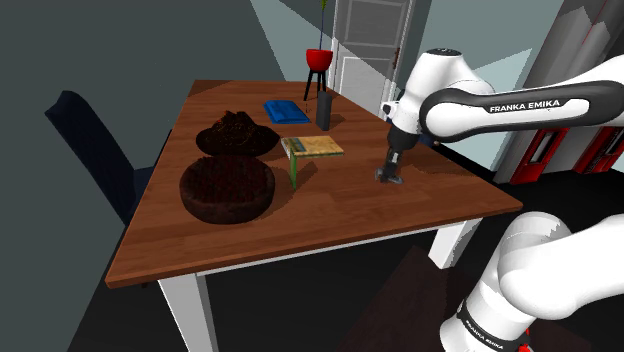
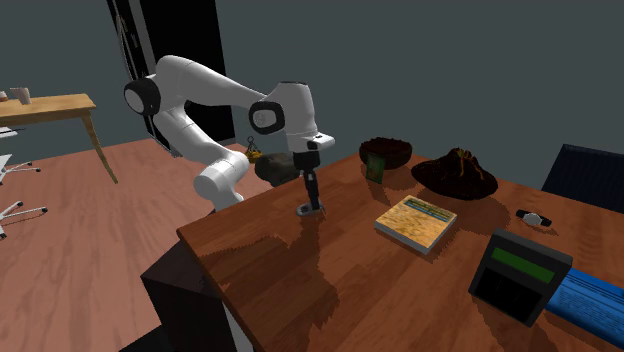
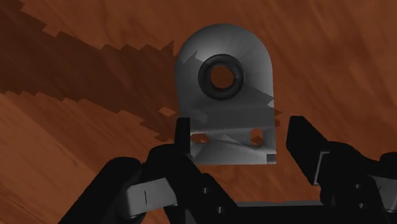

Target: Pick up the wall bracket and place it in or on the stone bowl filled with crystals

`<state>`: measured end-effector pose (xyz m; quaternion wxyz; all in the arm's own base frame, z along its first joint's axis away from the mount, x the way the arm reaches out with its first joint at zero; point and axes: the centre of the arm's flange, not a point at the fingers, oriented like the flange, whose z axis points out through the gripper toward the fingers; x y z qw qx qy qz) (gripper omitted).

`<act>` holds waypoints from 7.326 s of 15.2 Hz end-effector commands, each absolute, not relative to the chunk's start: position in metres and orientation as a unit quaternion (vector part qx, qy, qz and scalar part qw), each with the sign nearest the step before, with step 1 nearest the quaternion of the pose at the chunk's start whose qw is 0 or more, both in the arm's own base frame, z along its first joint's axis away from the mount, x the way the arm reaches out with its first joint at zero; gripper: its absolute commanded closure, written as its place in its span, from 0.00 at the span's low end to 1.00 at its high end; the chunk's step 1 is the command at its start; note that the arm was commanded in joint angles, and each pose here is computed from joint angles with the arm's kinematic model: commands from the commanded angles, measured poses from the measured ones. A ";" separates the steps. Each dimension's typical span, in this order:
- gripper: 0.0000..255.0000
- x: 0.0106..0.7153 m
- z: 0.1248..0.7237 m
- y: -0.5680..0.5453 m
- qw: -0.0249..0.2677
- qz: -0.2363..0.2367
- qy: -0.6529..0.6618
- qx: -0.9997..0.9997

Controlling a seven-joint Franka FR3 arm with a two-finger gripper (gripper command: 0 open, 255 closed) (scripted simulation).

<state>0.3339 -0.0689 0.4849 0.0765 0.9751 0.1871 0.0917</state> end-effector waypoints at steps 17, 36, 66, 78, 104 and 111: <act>1.00 0.334 0.527 -0.069 0.076 0.091 0.187 0.975; 1.00 0.334 0.627 -0.069 0.076 0.091 0.187 0.975; 1.00 0.482 0.655 0.211 0.076 0.091 0.187 0.975; 1.00 0.549 0.650 0.338 0.076 0.091 0.187 0.975; 0.00 0.549 0.584 0.338 0.076 0.091 0.187 0.975; 0.00 0.539 0.633 0.344 0.076 0.091 0.187 0.975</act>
